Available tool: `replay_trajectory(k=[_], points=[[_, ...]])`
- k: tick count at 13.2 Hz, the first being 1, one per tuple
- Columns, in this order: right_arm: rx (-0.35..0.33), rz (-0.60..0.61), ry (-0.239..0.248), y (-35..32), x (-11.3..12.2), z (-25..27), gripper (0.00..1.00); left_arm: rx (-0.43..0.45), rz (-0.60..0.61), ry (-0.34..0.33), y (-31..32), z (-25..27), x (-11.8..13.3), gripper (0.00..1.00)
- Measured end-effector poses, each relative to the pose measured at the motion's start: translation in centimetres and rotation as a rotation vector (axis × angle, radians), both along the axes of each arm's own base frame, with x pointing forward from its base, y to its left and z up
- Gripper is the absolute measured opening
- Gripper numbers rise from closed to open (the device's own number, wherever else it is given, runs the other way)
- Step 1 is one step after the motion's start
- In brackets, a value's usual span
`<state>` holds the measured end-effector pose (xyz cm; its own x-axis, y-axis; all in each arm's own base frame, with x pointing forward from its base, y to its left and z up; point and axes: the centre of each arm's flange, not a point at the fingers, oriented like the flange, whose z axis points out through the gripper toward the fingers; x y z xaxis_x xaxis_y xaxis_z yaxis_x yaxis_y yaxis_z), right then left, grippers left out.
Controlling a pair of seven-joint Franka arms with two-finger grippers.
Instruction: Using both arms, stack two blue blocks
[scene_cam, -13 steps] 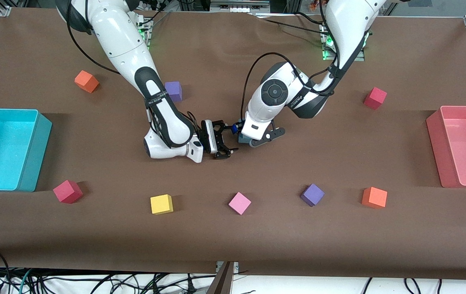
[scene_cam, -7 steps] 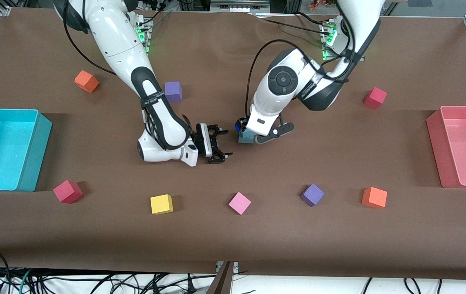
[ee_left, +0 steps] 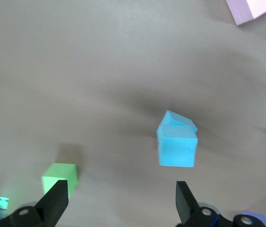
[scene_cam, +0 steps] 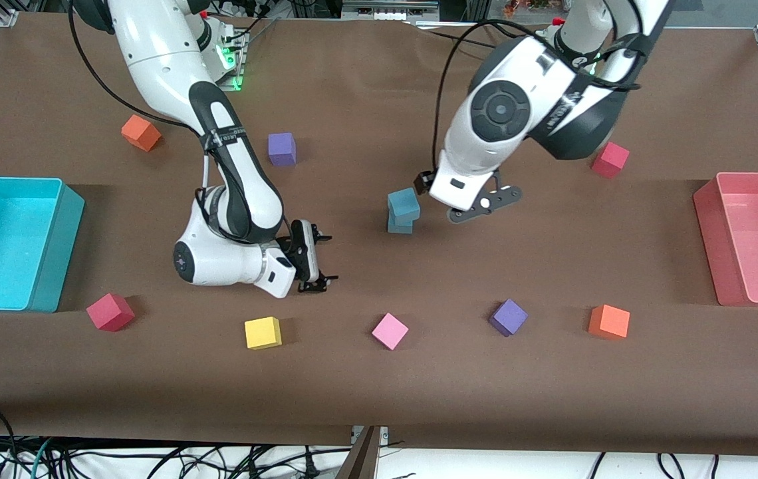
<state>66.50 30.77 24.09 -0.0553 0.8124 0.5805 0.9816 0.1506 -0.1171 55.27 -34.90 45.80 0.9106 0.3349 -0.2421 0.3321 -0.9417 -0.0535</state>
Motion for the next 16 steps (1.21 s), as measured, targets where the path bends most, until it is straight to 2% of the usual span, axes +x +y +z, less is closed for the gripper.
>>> replay_trajectory(k=[3, 5, 7, 9, 12, 14, 16], points=[[-0.064, -0.08, -0.08, -3.7, 3.6, 4.6, 1.0, -0.034, -0.145, 0.015, 5.7, 2.4, 2.1, 1.0], [-0.108, -0.123, -0.134, -7.0, 5.5, 6.9, 1.0, -0.061, -0.254, -0.005, 8.4, 5.1, 2.6, 1.0], [-0.2, -0.128, -0.215, -10.1, 7.2, 9.9, 1.0, -0.072, -0.402, -0.03, 12.3, 8.0, 2.3, 1.0], [-0.219, -0.151, -0.229, -11.8, 7.9, 10.7, 1.0, -0.077, -0.496, -0.036, 16.9, 9.0, 2.1, 1.0], [-0.234, -0.276, -0.194, -19.1, 9.2, 10.3, 1.0, -0.082, -0.557, -0.047, 24.2, 10.3, 0.8, 1.0], [-0.256, -0.362, -0.184, -26.1, 9.9, 10.3, 1.0, -0.089, -0.598, -0.087, 28.0, 10.6, 0.1, 1.0], [-0.305, -0.44, -0.218, -32.6, 10.1, 12.0, 1.0, -0.077, -0.599, -0.15, 30.1, 10.4, -0.9, 1.0]])
